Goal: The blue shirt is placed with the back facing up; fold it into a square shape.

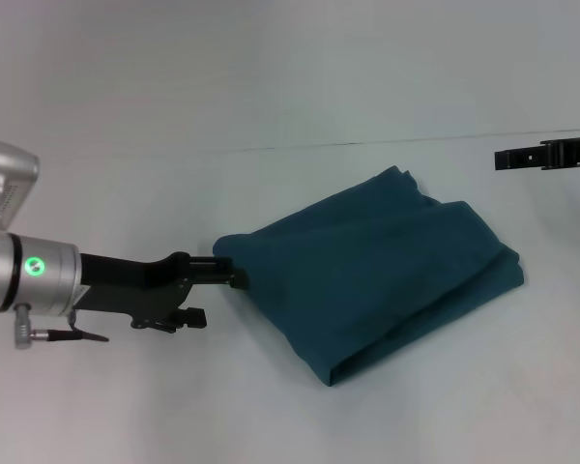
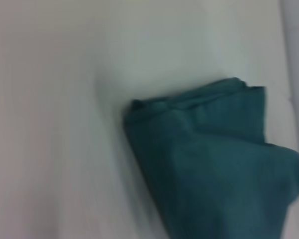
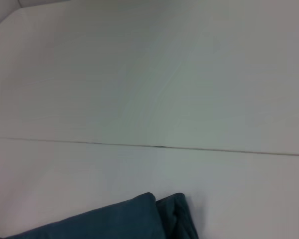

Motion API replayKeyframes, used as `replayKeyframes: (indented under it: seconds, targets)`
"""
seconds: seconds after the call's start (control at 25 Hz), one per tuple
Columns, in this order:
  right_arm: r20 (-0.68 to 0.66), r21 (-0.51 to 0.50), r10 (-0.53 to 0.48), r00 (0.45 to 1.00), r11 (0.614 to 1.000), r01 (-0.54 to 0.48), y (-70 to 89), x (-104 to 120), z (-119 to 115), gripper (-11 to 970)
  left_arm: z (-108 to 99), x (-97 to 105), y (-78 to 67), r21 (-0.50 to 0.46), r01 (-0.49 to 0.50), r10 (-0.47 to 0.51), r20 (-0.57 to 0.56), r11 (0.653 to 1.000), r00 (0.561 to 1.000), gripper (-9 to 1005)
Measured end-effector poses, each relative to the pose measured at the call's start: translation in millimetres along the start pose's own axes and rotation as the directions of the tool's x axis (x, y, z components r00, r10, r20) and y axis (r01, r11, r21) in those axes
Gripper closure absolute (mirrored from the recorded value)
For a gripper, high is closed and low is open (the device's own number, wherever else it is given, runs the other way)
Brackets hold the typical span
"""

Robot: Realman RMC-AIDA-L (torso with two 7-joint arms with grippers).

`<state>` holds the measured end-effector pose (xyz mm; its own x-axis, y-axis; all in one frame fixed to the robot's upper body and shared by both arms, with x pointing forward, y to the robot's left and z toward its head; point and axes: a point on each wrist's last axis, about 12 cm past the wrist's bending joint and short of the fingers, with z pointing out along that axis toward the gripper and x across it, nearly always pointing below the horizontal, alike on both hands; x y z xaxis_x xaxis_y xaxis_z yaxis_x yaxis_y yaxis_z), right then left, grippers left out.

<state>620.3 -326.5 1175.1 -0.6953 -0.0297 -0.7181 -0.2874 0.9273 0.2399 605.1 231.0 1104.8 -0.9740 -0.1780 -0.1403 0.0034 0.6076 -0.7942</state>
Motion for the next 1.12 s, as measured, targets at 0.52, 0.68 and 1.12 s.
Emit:
replayKeyframes:
  seconds: [0.52, 0.68, 1.12]
  targets:
    - [0.012, -0.018, -0.033, 0.999, 0.999, 0.034, 12.7, -7, 8, 181, 41, 1, -9.5, -0.086, -0.014, 0.013, -0.019, 0.996, 1.0, 58]
    - [0.011, -0.023, -0.049, 0.999, 0.999, 0.049, 17.7, -9, 11, 181, 49, 3, -16.8, -0.075, -0.025, 0.023, -0.034, 0.997, 0.999, 65]
    - [0.007, -0.031, -0.058, 0.998, 0.998, 0.058, 21.8, -8, 14, 180, 70, 9, -29.2, -0.073, -0.028, 0.024, -0.055, 0.997, 0.998, 104]
